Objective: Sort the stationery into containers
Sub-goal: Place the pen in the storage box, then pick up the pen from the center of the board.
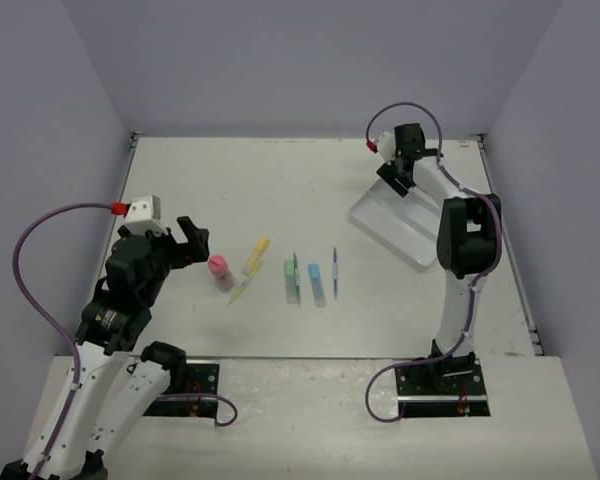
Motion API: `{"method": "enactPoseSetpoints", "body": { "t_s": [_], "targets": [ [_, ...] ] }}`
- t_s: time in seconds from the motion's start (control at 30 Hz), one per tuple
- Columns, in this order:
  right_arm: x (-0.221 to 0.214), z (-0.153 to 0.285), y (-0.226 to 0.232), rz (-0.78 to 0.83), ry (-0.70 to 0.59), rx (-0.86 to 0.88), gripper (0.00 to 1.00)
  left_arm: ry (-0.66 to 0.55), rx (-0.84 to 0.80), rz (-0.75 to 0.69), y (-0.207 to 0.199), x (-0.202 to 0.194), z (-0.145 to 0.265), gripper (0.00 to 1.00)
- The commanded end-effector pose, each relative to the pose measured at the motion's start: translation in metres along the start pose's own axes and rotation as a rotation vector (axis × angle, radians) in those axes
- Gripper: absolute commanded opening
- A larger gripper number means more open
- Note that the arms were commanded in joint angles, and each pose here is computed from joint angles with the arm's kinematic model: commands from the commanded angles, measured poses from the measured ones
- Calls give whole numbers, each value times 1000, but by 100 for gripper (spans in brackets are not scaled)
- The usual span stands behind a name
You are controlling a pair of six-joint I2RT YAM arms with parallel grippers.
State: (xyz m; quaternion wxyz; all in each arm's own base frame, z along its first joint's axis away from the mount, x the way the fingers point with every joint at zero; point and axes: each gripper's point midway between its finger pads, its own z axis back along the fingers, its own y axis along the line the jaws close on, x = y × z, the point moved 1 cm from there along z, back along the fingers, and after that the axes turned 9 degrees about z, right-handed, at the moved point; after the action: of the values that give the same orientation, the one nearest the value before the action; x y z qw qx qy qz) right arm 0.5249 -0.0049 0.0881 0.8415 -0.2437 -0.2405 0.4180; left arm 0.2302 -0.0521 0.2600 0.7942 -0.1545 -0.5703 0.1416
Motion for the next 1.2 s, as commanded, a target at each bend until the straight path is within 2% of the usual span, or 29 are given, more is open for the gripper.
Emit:
{"method": "enactPoseSetpoints", "body": {
  "t_s": [0.0, 0.07, 0.1, 0.13, 0.2, 0.27, 0.3, 0.37, 0.4, 0.43, 0.5, 0.63, 0.83, 1.17],
  "targets": [
    [46, 64, -15, -231, -228, 85, 73, -19, -29, -28, -5, 3, -3, 100],
    [65, 99, -7, -340, -376, 126, 69, -23, -29, -27, -5, 4, -3, 100],
    [85, 137, -15, -394, -492, 95, 69, -23, -27, -27, -5, 4, -3, 100],
    [85, 132, 9, -399, -469, 136, 69, -22, -23, -28, -4, 4, -3, 100],
    [91, 165, 33, -401, -533, 119, 71, -16, -15, -30, -4, 3, -5, 100],
    [110, 190, 86, -434, -556, 228, 66, -6, -16, -33, -4, 2, -7, 100],
    [113, 195, 90, -438, -571, 247, 66, -5, -16, -33, -4, 1, -7, 100],
    [113, 196, 139, -565, -505, 378, 53, -12, -18, -35, -4, 3, -6, 100],
    [115, 198, 147, -596, -488, 398, 52, -12, -16, -35, -3, 3, -6, 100],
    [103, 189, 164, -615, -382, 399, 51, -20, -7, -32, -2, 4, -5, 100],
    [94, 186, 201, -661, -249, 401, 51, -25, -7, -31, -1, 4, -4, 100],
    [89, 181, 247, -707, -175, 471, 51, -18, -14, -32, -2, 3, -5, 100],
    [66, 168, 259, -775, -33, 392, 52, -19, -11, -32, -2, 3, -4, 100],
    [59, 148, 289, -734, 60, 427, 44, -54, -2, -20, 1, 8, 2, 100]
  ]
}}
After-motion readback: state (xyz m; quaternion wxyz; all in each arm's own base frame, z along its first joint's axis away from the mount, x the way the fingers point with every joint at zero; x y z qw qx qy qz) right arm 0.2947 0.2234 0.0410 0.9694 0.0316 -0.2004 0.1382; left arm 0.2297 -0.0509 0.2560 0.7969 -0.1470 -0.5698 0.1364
